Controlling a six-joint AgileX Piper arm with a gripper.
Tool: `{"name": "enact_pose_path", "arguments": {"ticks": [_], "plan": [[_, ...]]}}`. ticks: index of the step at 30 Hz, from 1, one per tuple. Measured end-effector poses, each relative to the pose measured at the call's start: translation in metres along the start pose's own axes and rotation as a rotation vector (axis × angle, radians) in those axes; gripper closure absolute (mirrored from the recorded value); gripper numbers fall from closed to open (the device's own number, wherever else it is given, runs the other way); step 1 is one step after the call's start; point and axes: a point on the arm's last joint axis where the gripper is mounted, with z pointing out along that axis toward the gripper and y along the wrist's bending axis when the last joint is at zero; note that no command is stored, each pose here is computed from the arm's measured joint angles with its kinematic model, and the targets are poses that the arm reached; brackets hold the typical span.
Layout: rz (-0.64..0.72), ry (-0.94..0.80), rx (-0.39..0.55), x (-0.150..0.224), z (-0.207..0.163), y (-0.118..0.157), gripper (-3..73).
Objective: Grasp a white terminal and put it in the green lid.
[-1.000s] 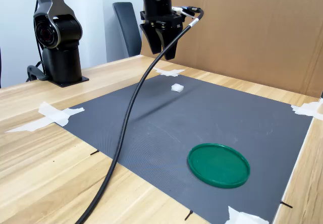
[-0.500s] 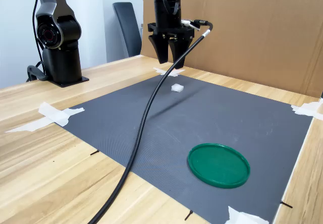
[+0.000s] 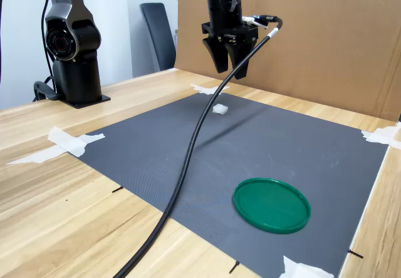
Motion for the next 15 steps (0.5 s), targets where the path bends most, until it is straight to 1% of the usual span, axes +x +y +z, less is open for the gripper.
{"name": "enact_pose_path", "arguments": {"ticks": [3,6,9,10,11,14,15], "plan": [[0.019,-0.011,0.007,-0.003,-0.003,-0.002,10.1],[0.038,-0.004,-0.013,-0.004,0.0,-0.001,11.7],[-0.031,0.044,-0.034,-0.012,0.016,0.008,12.3],[-0.066,0.071,-0.03,-0.02,0.029,0.015,15.9],[-0.06,0.069,-0.021,-0.022,0.033,0.015,18.2],[-0.049,0.062,-0.008,-0.023,0.036,0.014,23.2],[-0.046,0.061,-0.005,-0.023,0.036,0.014,27.3]]}}
